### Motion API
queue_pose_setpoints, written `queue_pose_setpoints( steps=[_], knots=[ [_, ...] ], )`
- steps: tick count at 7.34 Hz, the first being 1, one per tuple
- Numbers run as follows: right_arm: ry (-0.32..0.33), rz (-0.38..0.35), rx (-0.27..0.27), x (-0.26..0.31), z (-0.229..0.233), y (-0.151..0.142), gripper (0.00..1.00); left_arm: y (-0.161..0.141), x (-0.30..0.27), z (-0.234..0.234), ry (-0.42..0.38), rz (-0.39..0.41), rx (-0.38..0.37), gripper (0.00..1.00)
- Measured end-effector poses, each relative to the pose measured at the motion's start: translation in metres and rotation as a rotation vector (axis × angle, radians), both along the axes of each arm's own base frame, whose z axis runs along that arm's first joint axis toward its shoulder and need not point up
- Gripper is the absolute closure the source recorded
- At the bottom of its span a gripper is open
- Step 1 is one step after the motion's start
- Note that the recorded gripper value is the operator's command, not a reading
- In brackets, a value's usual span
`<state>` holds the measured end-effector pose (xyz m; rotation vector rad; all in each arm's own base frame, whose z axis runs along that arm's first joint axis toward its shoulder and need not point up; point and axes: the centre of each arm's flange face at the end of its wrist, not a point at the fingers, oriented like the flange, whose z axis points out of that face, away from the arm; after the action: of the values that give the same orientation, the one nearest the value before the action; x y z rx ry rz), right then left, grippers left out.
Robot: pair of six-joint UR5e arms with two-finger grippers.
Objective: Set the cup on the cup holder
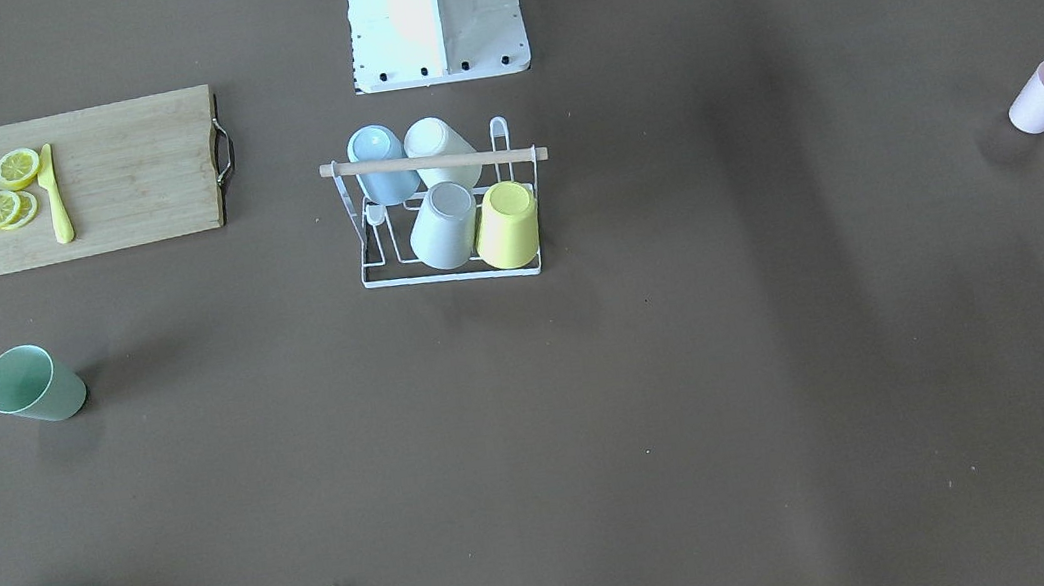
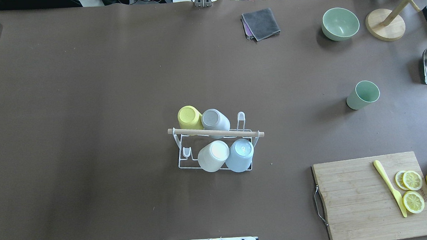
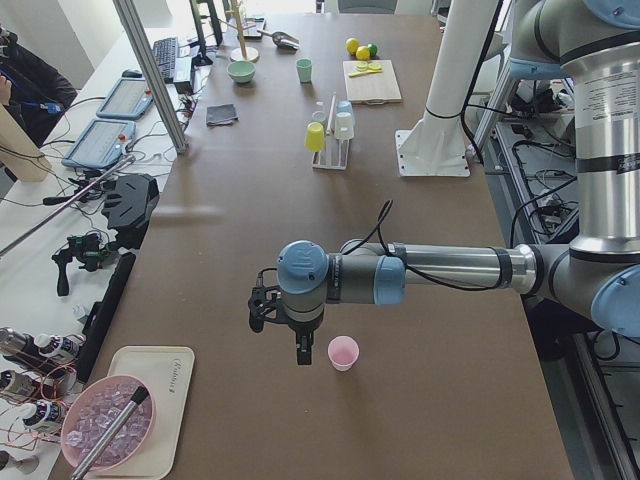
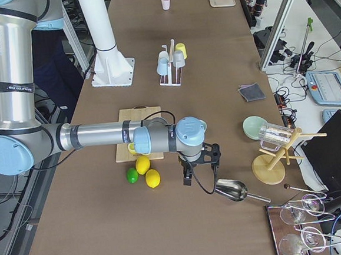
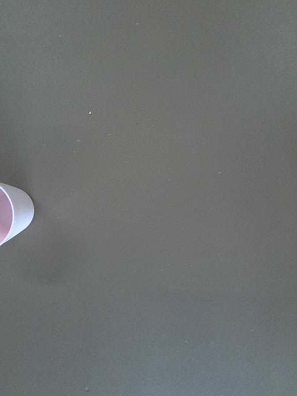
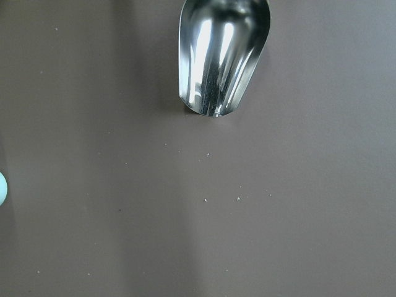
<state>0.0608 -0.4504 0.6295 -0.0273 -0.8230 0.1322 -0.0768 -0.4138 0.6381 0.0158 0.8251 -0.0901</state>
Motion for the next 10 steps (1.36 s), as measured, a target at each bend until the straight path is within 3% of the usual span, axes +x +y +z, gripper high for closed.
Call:
queue_pose_setpoints(
  steps=[3, 10],
  knots=[
    [-0.001, 0.0, 0.001, -0.0001, -0.0006, 0.0, 0.0, -0.0016, 0.0004, -0.0013, -0.041, 0.006, 0.021, 0.01],
    [-0.001, -0.002, 0.0, -0.0001, 0.0007, 0.0007, 0.0, -0.0006, 0.0001, 0.0058, -0.044, 0.006, 0.011, 0.01]
  ],
)
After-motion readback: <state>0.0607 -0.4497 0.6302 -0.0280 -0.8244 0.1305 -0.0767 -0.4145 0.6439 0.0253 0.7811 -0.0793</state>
